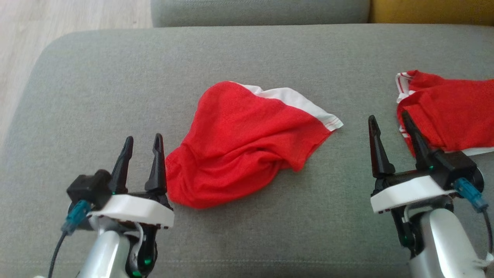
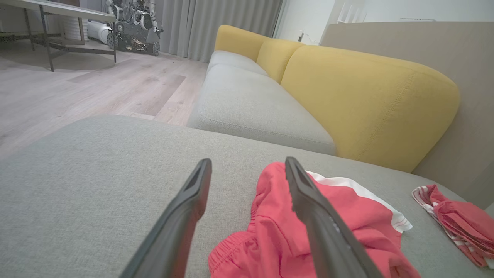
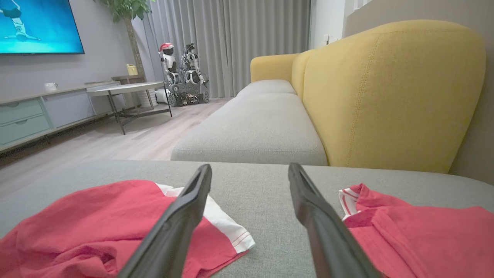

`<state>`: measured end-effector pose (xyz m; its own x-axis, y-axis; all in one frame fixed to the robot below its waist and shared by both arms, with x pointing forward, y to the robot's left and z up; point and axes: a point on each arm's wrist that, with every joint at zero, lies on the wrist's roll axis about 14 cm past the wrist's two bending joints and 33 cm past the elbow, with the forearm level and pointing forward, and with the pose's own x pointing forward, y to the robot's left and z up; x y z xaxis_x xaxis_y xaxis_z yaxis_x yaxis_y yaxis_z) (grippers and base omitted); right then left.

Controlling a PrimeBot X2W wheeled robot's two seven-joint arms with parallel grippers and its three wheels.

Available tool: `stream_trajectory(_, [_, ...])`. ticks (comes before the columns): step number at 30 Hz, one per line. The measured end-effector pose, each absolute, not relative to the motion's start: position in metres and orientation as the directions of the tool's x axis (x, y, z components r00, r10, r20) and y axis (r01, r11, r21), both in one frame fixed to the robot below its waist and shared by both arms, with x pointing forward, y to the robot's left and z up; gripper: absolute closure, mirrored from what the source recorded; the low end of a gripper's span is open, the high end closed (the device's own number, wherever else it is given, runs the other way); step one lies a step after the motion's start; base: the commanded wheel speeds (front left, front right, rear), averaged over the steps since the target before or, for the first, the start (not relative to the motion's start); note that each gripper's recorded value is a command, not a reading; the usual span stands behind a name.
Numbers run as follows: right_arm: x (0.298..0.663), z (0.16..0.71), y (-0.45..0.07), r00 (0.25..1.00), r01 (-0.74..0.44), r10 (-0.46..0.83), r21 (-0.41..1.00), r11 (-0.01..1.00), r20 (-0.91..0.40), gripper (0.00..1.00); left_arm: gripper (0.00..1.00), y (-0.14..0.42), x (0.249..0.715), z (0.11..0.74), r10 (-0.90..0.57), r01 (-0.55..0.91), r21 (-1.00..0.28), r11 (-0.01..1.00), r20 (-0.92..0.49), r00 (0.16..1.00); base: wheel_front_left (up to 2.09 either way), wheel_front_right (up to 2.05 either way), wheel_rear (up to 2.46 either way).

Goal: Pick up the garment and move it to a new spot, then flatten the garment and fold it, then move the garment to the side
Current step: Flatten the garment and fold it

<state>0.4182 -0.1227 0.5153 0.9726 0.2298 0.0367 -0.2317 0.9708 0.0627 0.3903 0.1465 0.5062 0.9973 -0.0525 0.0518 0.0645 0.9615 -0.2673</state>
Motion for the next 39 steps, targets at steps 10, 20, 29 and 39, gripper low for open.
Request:
stream_trajectory(10, [0.448, 0.464, -0.107, 0.939, -0.281, 0.286, 0.053, 0.958, -0.19, 0.0, 0.0, 0.16, 0.397, 0.491, -0.021, 0.026, -0.26, 0.965, 0.022, 1.0, 0.0, 0.0, 0.0])
stream_trajectory(20, [0.482, 0.402, -0.103, 0.84, -0.369, 0.339, 0.011, 0.929, -0.424, 0.0, 0.0, 0.171, 0.408, 0.478, 0.002, -0.004, -0.265, 0.964, -0.008, 1.0, 0.0, 0.0, 0.0])
stream_trajectory(29, [0.485, 0.375, -0.092, 0.758, -0.424, 0.38, 0.043, 0.905, -0.53, 0.0, 0.0, 0.18, 0.406, 0.468, 0.026, -0.035, -0.262, 0.965, -0.039, 0.999, 0.0, 0.0, 0.0])
stream_trajectory(39, [0.484, 0.371, -0.085, 0.72, -0.479, 0.416, 0.036, 0.877, -0.555, 1.0, 0.0, 0.178, 0.407, 0.469, 0.024, -0.033, -0.262, 0.964, -0.037, 0.999, 0.0, 0.0, 0.0])
